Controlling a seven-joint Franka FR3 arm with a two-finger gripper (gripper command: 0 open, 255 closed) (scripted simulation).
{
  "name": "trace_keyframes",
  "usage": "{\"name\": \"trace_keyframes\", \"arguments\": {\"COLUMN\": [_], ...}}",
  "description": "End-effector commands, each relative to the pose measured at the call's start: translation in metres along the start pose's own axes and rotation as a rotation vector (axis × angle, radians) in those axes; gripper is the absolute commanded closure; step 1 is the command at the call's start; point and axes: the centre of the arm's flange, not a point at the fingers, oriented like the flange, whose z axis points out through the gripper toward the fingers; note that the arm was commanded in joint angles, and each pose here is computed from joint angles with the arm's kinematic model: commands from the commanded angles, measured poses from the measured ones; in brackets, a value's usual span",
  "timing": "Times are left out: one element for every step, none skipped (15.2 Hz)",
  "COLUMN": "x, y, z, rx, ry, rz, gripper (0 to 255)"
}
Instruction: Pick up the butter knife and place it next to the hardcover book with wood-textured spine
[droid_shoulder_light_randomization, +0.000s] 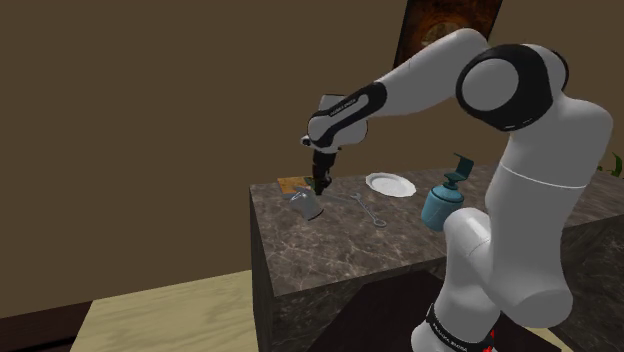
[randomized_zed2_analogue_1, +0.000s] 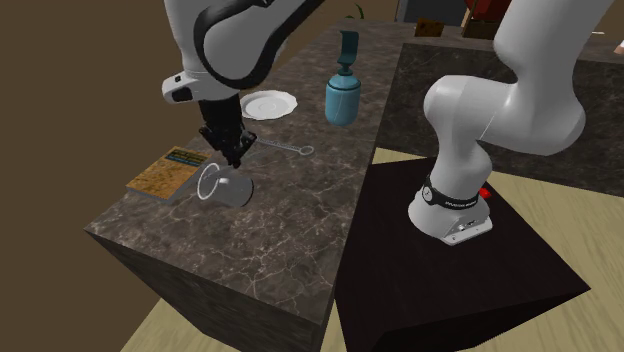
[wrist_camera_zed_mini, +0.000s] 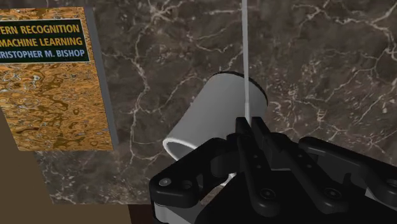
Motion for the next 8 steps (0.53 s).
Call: {"name": "trace_keyframes", "arguments": {"x": [0.021, 0.031, 0.04, 0.049, 0.059, 0.068, 0.078, 0.087], "y": [0.017, 0.026, 0.035, 0.044, 0.054, 0.063, 0.072, 0.082], "z": [0.0, 0.001, 0.001, 0.001, 0.001, 0.001, 0.002, 0.002], "rx": [0.001, 0.001, 0.001, 0.001, 0.001, 0.001, 0.001, 0.001], "ry": [0.004, 0.004, 0.004, 0.004, 0.004, 0.004, 0.004, 0.004], "rz": [0.001, 0.001, 0.001, 0.001, 0.001, 0.001, 0.001, 0.001], "gripper": [255, 255, 255, 255, 255, 255, 255, 255]}}
